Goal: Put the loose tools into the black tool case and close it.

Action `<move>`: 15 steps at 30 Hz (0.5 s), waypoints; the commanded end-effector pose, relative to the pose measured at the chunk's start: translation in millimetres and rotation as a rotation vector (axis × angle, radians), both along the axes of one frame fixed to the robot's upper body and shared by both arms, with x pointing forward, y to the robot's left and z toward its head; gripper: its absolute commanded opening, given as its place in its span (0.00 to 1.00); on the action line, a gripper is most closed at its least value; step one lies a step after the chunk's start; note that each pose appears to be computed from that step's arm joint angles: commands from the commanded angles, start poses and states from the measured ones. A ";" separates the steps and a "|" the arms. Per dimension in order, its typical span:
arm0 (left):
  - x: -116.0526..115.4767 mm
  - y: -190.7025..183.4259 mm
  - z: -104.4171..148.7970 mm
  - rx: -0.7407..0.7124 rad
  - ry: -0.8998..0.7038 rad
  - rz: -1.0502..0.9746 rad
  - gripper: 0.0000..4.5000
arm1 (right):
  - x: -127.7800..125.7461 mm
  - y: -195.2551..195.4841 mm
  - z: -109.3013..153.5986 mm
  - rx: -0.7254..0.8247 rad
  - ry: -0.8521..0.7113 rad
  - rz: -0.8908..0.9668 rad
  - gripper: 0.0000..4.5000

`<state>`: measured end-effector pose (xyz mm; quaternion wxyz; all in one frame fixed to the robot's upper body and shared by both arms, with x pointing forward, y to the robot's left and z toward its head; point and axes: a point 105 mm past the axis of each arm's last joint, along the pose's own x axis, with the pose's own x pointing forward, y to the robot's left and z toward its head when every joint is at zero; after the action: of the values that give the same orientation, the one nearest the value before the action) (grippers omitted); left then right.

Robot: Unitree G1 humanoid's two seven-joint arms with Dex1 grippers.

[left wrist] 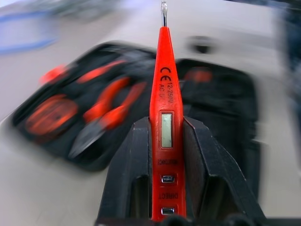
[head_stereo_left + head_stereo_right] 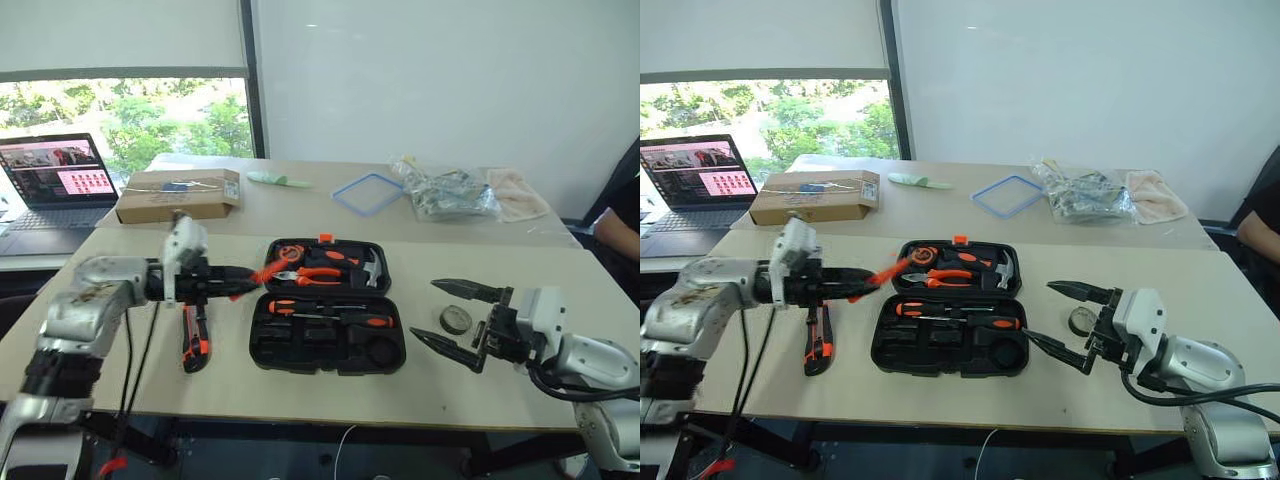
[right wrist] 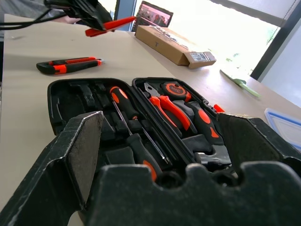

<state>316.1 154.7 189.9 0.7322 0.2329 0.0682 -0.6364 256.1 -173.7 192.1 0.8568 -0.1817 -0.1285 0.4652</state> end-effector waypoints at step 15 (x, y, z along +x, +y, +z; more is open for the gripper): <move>36.5 -25.7 -58.7 0.357 -0.055 -0.057 0.11 | -14.8 7.1 4.4 0.016 -0.018 -0.012 1.00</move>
<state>349.7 125.6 133.3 0.6654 0.3626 0.1416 -0.6370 245.7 -168.6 187.1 0.8623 -0.1768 -0.1196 0.4593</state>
